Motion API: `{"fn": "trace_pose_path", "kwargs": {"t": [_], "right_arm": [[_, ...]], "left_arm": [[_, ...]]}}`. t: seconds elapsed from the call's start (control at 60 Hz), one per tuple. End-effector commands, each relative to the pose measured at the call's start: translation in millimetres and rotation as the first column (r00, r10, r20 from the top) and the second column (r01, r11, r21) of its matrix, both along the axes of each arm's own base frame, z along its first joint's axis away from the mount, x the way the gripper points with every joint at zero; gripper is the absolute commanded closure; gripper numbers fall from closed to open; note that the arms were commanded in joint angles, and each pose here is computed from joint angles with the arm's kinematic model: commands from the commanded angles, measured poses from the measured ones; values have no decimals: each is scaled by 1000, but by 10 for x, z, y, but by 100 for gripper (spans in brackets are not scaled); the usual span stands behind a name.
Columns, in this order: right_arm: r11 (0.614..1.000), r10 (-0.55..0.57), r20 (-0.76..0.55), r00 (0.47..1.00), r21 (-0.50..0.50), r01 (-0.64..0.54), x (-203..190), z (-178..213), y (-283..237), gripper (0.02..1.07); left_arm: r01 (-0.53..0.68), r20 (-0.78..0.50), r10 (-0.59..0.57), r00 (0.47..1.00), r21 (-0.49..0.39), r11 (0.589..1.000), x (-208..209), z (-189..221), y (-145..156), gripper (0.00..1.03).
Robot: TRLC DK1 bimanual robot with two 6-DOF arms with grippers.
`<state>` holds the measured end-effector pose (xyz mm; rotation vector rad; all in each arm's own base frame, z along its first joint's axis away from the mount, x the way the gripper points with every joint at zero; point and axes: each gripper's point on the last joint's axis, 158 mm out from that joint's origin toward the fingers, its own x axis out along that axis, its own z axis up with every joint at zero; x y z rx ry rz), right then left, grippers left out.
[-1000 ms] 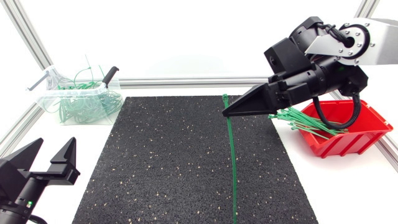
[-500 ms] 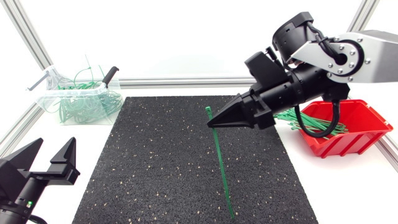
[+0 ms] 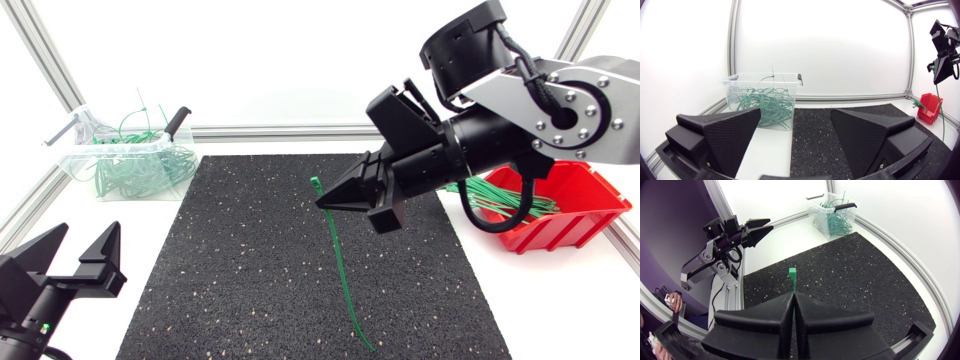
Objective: Take a green cable tie from the red box, thread the tail through the head to close it, then place it in the transparent bin on the left.
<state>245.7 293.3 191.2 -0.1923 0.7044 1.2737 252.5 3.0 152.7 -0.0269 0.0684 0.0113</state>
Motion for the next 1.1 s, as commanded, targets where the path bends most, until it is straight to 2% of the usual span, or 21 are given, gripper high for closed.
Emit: {"fn": "trace_pose_path", "kwargs": {"t": [0.0, 0.417, 0.567, 0.767, 0.883, 0.967, 1.083], "right_arm": [[1000, -10, -4, 1000, -3, 10, -29, -14, 31, 101], [998, -58, -6, 998, 4, 58, 121, 4, 231, 101], [996, -90, -22, 996, 0, 90, 217, 11, 370, 101], [989, -144, -7, 990, -29, 143, 389, 29, 566, 101], [981, -191, 3, 982, -43, 191, 498, 52, 672, 101], [973, -222, 4, 975, -54, 222, 567, 51, 742, 101], [964, -258, -6, 966, -65, 257, 639, 49, 832, 101]], "left_arm": [[-2, -47, 2, 999, 0, 1000, -15, -85, 7, 8], [-26, -129, 24, 991, -15, 1000, 59, 65, 65, 10], [-44, -204, 33, 978, -50, 998, 153, 63, 84, 10], [-65, -321, 48, 946, -44, 997, 253, 16, 88, 10], [-23, -366, 2, 931, -53, 998, 269, -25, -56, 9], [30, -397, -36, 917, -20, 999, 269, -79, -159, 6], [79, -389, -76, 918, -7, 997, 293, -79, -260, 5]]}}
